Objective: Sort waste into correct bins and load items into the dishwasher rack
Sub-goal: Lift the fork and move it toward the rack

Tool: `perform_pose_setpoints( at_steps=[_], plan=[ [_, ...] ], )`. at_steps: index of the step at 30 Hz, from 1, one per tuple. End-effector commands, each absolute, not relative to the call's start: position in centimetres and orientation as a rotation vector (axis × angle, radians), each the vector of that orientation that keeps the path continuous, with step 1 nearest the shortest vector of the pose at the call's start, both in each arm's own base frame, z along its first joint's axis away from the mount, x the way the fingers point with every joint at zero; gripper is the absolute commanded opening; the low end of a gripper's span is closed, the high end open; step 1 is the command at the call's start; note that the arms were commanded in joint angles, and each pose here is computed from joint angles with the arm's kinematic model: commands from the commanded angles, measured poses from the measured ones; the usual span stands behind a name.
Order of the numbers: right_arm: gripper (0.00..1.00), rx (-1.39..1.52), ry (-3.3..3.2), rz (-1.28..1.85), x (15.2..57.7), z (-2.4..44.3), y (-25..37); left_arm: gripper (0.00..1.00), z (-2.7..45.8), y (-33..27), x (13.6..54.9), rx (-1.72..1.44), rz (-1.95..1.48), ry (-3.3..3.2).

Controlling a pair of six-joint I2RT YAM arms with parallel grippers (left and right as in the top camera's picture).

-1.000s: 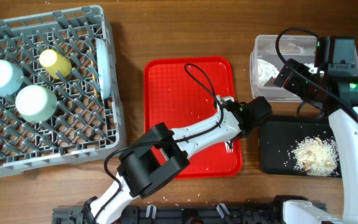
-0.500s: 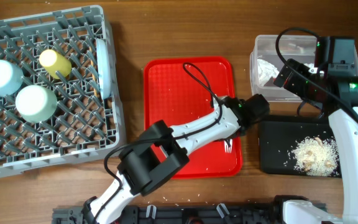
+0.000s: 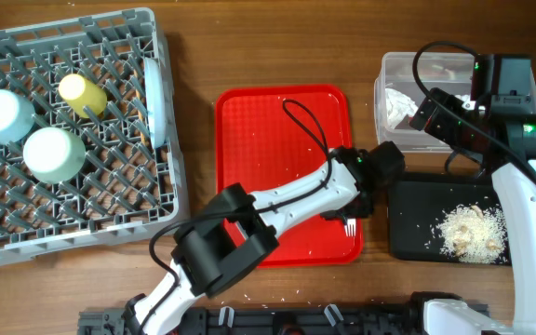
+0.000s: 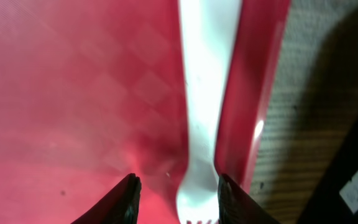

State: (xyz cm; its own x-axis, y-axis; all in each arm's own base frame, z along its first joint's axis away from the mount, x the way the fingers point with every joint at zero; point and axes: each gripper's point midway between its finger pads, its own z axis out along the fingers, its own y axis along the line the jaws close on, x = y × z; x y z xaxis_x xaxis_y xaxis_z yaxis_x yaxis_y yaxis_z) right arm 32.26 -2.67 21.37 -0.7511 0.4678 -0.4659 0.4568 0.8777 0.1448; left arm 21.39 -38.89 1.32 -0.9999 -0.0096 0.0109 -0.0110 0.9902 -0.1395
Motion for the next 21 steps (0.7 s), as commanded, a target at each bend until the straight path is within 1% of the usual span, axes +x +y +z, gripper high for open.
perform_pose_setpoints(
  at_steps=[1,3,5,9,13,19,21],
  plan=[
    [1.00,0.656,2.523,0.028,32.4,22.2,-2.8,0.41,2.3,-39.8,19.7,-0.050,0.258,-3.113],
    [1.00,0.656,2.523,0.028,32.4,22.2,-2.8,0.41,1.8,-40.1,18.8,-0.076,0.238,-3.107],
    [1.00,0.656,2.523,0.028,32.4,22.2,-2.8,0.41,0.4,-40.0,18.2,-0.037,0.175,-3.115],
    [1.00,0.656,2.523,0.028,32.4,22.2,-2.8,0.40,-1.3,-40.1,18.2,-0.037,0.148,-3.113],
    [1.00,0.656,2.523,0.028,32.4,22.2,-2.8,0.33,-2.0,-40.4,19.2,-0.030,0.157,-3.148],
    [1.00,0.656,2.523,0.028,32.4,22.2,-2.8,0.31,-2.0,-40.1,21.7,0.033,0.180,-3.199],
    [1.00,0.656,2.523,0.028,32.4,22.2,-2.8,0.21,-1.9,-40.3,22.0,0.041,0.204,-3.201]
  ],
)
